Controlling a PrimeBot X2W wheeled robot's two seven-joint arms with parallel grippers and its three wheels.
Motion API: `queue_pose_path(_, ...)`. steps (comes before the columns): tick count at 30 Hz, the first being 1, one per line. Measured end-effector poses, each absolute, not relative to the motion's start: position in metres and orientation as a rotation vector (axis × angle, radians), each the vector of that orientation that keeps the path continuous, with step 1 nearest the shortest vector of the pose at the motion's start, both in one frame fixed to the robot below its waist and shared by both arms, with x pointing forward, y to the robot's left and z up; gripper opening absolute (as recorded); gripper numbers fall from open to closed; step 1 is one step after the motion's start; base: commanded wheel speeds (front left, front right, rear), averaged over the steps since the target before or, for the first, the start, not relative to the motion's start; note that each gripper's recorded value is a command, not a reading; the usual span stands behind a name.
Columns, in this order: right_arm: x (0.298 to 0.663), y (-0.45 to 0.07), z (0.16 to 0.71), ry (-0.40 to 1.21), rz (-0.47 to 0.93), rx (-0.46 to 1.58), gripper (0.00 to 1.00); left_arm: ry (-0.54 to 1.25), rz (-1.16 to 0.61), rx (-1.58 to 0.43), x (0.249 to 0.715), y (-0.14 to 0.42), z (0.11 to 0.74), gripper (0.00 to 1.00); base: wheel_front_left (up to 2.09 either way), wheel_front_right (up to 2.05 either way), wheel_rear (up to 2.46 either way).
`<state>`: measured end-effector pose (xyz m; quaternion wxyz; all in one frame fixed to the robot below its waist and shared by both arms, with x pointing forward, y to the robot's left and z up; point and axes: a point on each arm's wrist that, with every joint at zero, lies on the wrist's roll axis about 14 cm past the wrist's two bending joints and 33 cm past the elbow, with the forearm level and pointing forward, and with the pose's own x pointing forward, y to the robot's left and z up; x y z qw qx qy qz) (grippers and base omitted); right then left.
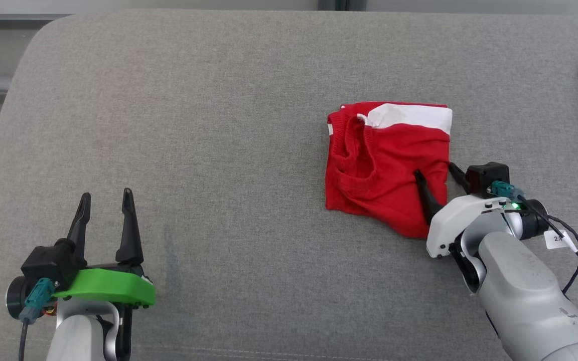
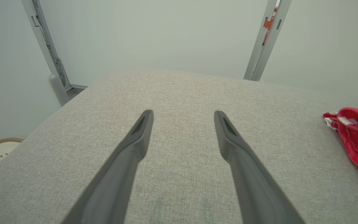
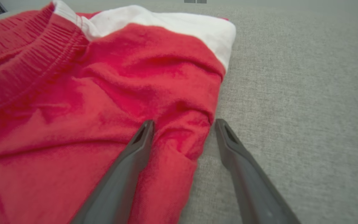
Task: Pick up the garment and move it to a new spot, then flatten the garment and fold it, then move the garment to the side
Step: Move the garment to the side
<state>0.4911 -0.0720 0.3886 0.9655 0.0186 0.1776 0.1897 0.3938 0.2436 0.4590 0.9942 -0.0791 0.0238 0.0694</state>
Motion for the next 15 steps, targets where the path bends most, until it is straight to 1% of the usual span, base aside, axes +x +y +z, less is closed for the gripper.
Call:
queue_pose_path(4, 0.491, -0.073, 0.379, 0.393, 0.349, 0.089, 1.0, 0.052, 0.139, -0.158, 0.395, 0.243, 0.457, 1.0, 0.0, 0.0, 0.0)
queue_pose_path(5, 0.491, -0.071, 0.378, 0.397, 0.348, 0.1, 0.75, 0.053, 0.14, -0.158, 0.395, 0.244, 0.457, 1.0, 0.0, 0.0, 0.0)
queue_pose_path(6, 0.49, -0.068, 0.376, 0.401, 0.349, 0.11, 0.4, 0.054, 0.141, -0.158, 0.396, 0.244, 0.457, 1.0, 0.0, 0.0, 0.0)
queue_pose_path(7, 0.49, -0.065, 0.376, 0.402, 0.351, 0.119, 0.0, 0.056, 0.142, -0.159, 0.396, 0.244, 0.456, 1.0, 0.0, 0.0, 0.0)
queue_pose_path(12, 0.493, -0.057, 0.376, 0.402, 0.38, 0.108, 0.0, 0.065, 0.138, -0.162, 0.4, 0.242, 0.452, 1.0, 0.0, 0.0, 0.0)
queue_pose_path(15, 0.504, -0.061, 0.381, 0.377, 0.399, 0.066, 0.0, 0.065, 0.12, -0.16, 0.408, 0.237, 0.451, 1.0, 0.0, 0.0, 0.0)
